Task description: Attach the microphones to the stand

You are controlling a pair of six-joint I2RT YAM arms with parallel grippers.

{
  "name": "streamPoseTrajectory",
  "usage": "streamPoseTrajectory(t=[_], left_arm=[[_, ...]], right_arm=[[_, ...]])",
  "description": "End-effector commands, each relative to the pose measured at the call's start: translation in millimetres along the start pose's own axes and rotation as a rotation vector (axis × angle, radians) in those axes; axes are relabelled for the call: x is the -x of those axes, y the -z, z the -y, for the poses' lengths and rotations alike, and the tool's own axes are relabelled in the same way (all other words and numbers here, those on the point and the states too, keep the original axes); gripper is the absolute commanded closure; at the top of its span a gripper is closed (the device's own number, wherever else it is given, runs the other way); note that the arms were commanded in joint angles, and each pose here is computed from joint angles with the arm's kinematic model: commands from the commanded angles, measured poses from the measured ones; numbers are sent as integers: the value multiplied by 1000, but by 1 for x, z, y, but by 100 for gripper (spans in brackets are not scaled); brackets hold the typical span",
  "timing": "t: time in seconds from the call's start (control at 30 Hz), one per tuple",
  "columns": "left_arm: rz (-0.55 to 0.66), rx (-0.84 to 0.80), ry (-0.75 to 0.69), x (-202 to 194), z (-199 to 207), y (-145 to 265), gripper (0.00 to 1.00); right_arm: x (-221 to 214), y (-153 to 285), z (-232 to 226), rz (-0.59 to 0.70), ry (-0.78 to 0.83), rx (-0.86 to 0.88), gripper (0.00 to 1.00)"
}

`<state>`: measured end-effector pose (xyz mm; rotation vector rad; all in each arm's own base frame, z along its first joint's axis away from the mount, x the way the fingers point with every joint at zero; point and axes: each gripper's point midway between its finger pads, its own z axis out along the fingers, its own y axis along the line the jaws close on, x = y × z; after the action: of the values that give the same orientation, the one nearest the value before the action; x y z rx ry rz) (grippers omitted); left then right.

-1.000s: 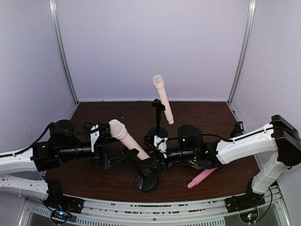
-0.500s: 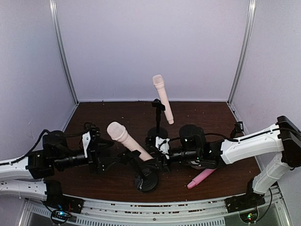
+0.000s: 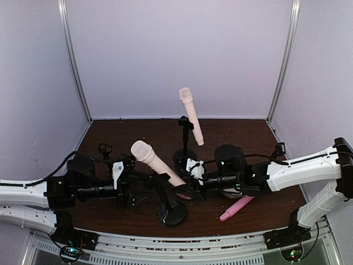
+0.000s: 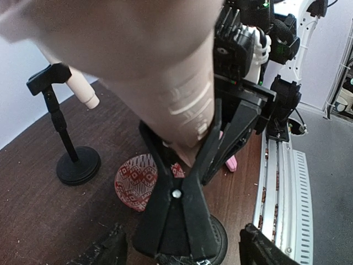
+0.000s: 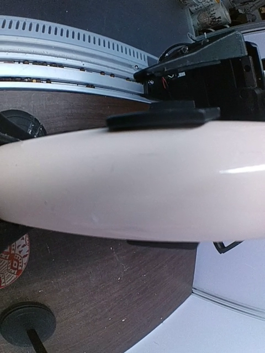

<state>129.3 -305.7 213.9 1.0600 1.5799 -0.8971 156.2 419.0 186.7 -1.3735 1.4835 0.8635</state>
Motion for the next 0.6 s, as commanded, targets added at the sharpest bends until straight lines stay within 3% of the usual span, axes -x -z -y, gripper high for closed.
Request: streamPoseTrajectory(t=[0.0, 0.13, 0.3, 0.33, 0.37, 0.43, 0.57], left_arm=[[130, -34, -19, 37, 8, -2, 29], [142, -36, -21, 40, 8, -5, 29], [184, 16, -18, 55, 1, 6, 24], [195, 33, -16, 60, -2, 9, 7], [207, 47, -16, 67, -4, 13, 3], [234, 61, -17, 81, -5, 19, 2], [271, 55, -16, 107, -3, 24, 2]], right_arm=[[-31, 8, 0, -138, -3, -21, 94], [-32, 11, -1, -142, -7, -21, 88], [-24, 14, -5, -117, -26, -2, 62], [-22, 16, -5, -111, -31, -2, 56], [-19, 17, -4, -102, -35, -7, 46], [-11, 22, -4, -71, -43, -16, 32], [6, 34, -5, -19, -58, -21, 19]])
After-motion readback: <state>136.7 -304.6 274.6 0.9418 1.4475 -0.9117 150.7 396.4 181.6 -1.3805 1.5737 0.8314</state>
